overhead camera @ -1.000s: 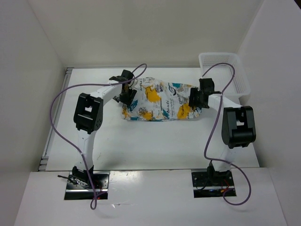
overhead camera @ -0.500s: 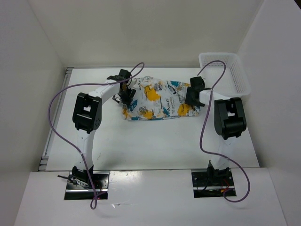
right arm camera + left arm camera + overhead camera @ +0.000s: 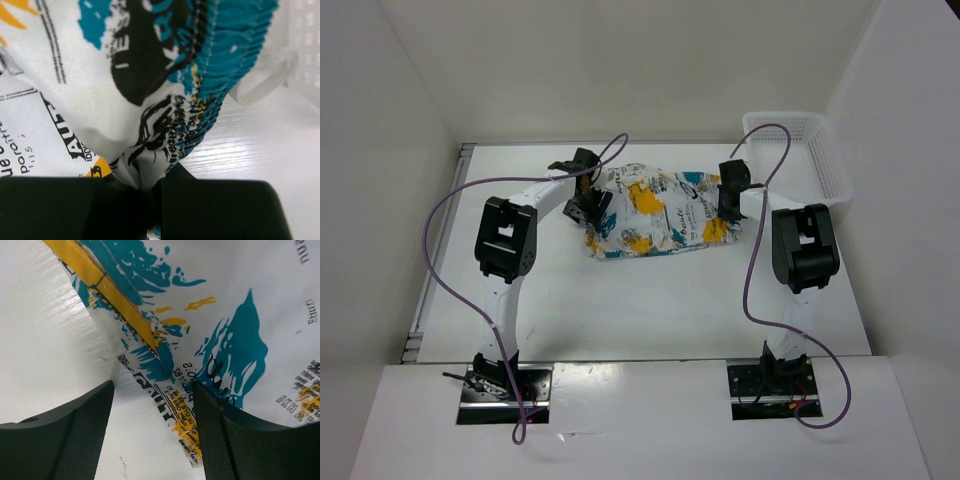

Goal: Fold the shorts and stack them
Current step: Fold the shorts

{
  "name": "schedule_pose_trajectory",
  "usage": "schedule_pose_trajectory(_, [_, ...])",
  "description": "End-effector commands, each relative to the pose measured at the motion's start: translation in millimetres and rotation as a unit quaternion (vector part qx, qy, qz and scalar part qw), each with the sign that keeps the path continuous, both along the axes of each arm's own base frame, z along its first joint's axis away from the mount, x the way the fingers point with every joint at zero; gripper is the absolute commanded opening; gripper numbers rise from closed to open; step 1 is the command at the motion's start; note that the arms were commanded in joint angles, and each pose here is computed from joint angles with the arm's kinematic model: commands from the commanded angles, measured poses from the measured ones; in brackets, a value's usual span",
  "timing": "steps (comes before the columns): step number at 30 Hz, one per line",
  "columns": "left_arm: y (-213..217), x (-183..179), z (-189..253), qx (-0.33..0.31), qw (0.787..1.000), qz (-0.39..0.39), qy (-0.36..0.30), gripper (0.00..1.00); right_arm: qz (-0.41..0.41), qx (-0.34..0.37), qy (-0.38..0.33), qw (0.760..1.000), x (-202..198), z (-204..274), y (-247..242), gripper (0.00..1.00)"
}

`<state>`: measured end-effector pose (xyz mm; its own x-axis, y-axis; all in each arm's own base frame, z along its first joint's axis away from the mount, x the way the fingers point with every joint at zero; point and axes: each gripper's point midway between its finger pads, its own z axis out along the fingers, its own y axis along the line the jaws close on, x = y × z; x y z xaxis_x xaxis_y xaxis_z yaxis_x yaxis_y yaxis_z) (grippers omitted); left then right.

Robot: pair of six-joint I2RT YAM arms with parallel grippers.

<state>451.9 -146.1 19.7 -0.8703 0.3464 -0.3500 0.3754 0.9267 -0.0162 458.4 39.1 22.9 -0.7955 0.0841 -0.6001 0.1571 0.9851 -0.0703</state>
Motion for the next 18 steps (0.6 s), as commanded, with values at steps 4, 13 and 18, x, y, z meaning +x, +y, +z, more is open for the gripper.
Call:
schedule_pose_trajectory(4, [-12,2,37,-0.026,0.999,-0.013,-0.021,0.72,0.066,0.001,-0.054,0.996,13,51,46,0.00])
schedule_pose_trajectory(13, [-35,45,120,-0.065,0.989,-0.024,-0.131,0.76,0.048,-0.037,-0.148,0.987,32,139,31,0.00])
schedule_pose_trajectory(18, [-74,58,131,-0.072,0.982,-0.051,-0.167,0.78,0.060,-0.055,-0.164,0.983,33,158,27,0.00])
